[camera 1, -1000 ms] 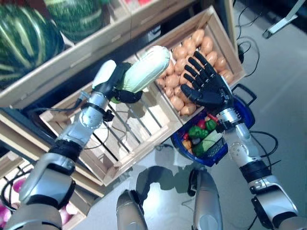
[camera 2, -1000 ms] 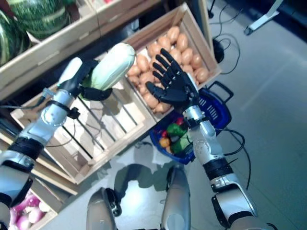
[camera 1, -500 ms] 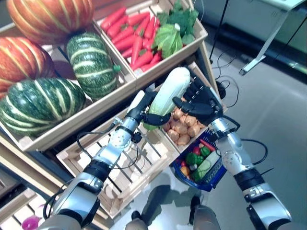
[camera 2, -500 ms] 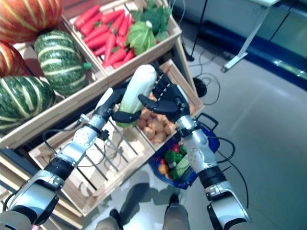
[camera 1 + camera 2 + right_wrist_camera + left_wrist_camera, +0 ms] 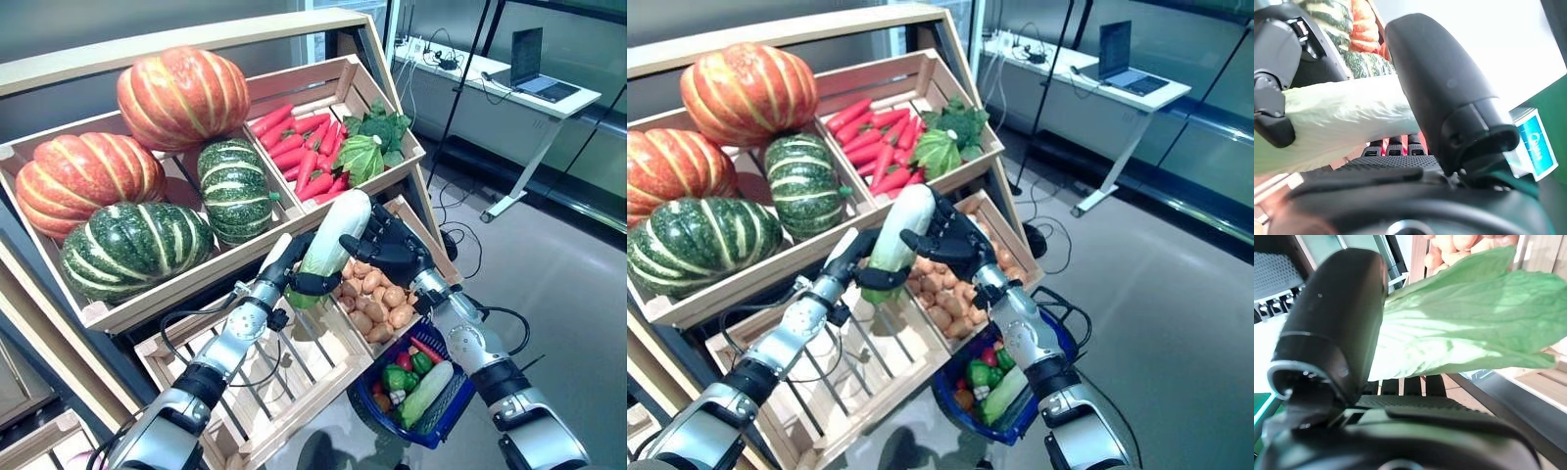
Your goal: Put vegetables into the basket
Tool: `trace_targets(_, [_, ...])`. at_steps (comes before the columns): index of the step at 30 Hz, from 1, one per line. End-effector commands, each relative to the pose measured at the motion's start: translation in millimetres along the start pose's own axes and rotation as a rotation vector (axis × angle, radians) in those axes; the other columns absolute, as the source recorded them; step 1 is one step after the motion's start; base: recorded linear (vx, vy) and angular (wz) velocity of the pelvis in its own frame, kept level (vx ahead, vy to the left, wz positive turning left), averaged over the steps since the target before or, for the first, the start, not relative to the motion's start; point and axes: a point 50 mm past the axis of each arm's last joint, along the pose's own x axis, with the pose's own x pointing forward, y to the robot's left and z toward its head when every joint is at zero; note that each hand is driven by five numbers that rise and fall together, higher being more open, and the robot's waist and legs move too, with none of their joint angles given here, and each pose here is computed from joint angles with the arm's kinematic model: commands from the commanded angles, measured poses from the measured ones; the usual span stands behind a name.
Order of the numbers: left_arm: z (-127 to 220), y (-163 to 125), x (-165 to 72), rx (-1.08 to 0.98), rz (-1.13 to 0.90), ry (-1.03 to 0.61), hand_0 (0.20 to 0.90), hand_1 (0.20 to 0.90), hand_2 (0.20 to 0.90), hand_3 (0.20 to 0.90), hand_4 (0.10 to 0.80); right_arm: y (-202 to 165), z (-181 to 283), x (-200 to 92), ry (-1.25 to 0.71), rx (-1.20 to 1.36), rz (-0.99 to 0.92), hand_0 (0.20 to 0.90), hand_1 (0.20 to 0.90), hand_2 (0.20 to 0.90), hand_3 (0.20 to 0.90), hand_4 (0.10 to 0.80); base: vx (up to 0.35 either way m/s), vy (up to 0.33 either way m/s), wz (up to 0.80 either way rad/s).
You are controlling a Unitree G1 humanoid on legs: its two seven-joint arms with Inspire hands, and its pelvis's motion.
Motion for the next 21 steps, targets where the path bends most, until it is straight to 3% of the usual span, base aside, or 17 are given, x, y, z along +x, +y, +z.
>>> trace_targets(1, [66.3, -11.4, 21.4, -0.012, -0.075, -0.314, 0.3, 0.3, 0.3, 0.3, 0.4, 46.2, 12.0, 35.8, -0.03, 0.11, 0.288, 0.9, 0.9, 0.9, 0.9, 0.8, 0.0, 0.0, 0.0])
trace_targets(14, [80.5, -26.4, 17.7, -0.052, -0.205, -0.376, 0.3, 0.3, 0.3, 0.3, 0.4, 34.7, 7.7, 41.8, 0.14, 0.048, 0.233, 0.9, 0.9, 0.9, 0.9, 0.8, 0.008, 0.002, 0.04])
trace_targets(15, [80.0, -28.3, 17.4, -0.055, -0.211, -0.375, 0.3, 0.3, 0.3, 0.3, 0.4, 33.9, 9.1, 42.5, 0.142, 0.026, 0.224, 0.808, 0.808, 0.808, 0.808, 0.739, 0.0, 0.0, 0.0])
trace_targets(16, [80.0, -28.6, 17.4, -0.056, -0.212, -0.376, 0.3, 0.3, 0.3, 0.3, 0.4, 33.6, 9.3, 42.6, 0.143, 0.023, 0.222, 0.3, 0.3, 0.3, 0.3, 0.4, 0.0, 0.0, 0.0])
trace_targets(21, [79.7, -34.7, 16.3, -0.073, -0.231, -0.376, 0.3, 0.3, 0.3, 0.3, 0.4, 30.5, 17.5, 46.5, 0.105, -0.041, 0.182, 0.3, 0.3, 0.3, 0.3, 0.4, 0.022, 0.006, 0.0])
